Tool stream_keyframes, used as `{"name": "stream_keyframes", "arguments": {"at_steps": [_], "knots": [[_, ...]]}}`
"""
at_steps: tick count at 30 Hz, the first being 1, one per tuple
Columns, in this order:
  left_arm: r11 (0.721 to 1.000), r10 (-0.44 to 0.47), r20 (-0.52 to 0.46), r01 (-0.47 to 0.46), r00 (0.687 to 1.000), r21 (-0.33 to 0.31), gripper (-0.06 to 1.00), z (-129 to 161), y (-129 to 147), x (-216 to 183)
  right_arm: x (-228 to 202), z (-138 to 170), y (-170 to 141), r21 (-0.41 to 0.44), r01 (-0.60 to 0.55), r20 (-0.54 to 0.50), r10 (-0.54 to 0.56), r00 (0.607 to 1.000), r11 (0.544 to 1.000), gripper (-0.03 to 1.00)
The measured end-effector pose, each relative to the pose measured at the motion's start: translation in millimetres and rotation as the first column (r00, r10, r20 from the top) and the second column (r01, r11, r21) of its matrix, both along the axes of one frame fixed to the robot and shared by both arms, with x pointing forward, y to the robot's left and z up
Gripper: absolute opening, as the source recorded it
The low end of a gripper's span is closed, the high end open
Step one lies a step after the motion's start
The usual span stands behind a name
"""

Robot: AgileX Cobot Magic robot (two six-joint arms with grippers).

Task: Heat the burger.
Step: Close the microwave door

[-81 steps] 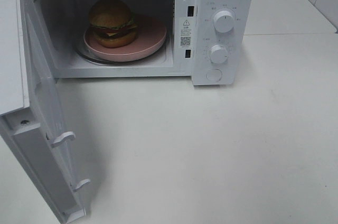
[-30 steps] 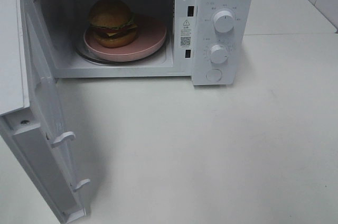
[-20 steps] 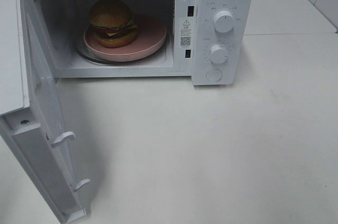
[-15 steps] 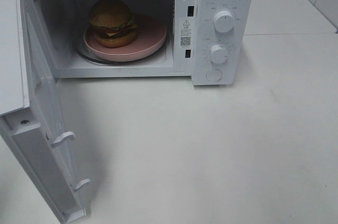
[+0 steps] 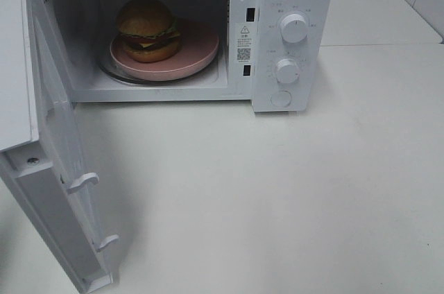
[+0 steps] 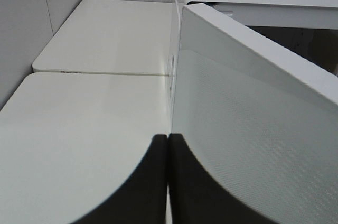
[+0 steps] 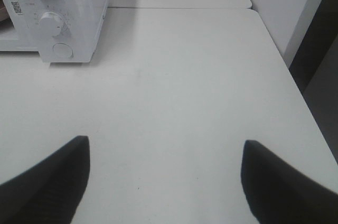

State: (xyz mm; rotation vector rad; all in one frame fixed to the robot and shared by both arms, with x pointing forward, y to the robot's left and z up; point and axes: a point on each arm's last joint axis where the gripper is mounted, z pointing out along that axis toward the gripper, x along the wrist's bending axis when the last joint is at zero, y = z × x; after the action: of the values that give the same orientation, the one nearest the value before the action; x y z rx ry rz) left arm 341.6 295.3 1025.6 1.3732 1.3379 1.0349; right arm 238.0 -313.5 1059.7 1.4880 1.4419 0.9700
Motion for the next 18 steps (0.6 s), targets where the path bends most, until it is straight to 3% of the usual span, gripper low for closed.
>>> {"name": "stream_keyframes", "arguments": {"at_steps": [18], "knots": [[0.999, 0.013, 0.017, -0.014, 1.000, 0.032, 0.00, -21.0, -1.0, 48.2, 0.0, 0.0, 0.0, 0.000, 0.000, 0.000, 0.000, 1.000, 1.000, 0.74]]}}
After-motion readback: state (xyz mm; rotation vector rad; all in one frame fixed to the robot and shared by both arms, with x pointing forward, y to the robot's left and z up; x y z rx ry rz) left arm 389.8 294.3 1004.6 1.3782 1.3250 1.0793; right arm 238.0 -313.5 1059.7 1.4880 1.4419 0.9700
